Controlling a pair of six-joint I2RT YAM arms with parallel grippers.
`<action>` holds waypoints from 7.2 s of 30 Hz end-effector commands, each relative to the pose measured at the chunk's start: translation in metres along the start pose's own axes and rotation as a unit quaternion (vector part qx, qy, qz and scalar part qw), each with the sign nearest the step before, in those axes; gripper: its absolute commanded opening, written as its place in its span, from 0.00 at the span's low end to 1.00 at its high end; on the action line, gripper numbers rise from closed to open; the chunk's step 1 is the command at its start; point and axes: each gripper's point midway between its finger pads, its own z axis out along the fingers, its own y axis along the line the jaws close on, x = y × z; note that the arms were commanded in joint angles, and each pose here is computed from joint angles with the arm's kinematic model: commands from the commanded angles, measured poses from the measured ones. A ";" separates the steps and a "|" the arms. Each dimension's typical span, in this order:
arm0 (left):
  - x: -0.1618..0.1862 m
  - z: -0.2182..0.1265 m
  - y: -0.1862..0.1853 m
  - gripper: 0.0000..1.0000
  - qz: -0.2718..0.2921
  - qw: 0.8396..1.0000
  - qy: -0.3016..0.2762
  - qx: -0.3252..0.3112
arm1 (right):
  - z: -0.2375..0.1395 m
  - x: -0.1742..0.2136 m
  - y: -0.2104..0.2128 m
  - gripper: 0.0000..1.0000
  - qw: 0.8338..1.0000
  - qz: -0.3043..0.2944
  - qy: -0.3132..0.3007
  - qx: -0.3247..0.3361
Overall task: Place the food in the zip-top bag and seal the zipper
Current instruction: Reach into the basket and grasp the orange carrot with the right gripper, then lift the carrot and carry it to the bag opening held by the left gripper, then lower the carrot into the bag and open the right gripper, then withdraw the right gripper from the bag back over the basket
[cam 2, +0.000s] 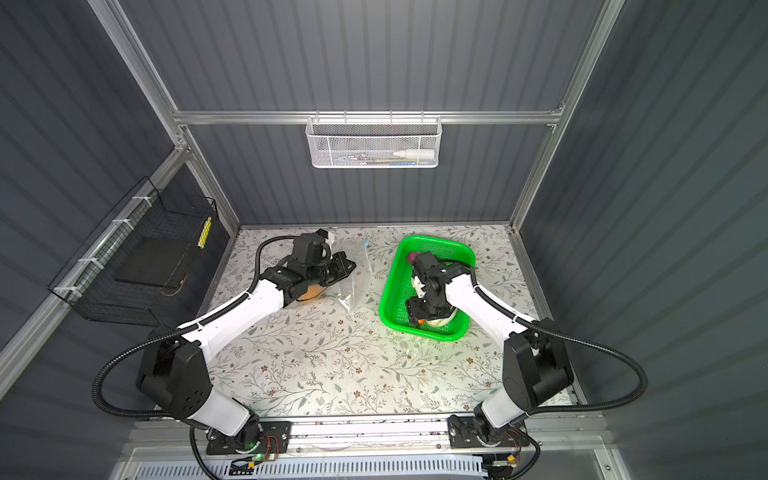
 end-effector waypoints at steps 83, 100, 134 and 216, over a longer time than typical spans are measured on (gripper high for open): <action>-0.019 -0.032 -0.017 0.00 0.030 0.999 -0.042 0.007 | -0.076 -0.123 0.024 0.23 0.935 0.162 -0.291 -0.122; -0.035 -0.050 -0.062 0.00 0.016 0.996 -0.042 0.078 | -0.200 -0.178 0.118 0.22 0.838 0.033 -0.438 -0.324; -0.041 -0.058 -0.054 0.00 0.023 0.997 -0.054 0.047 | -0.100 -0.219 0.161 0.22 0.822 0.016 -0.469 -0.322; -0.133 -0.201 -0.028 0.00 0.183 0.914 -0.326 -0.155 | -0.157 -0.176 0.170 0.02 0.898 0.000 -0.285 -0.336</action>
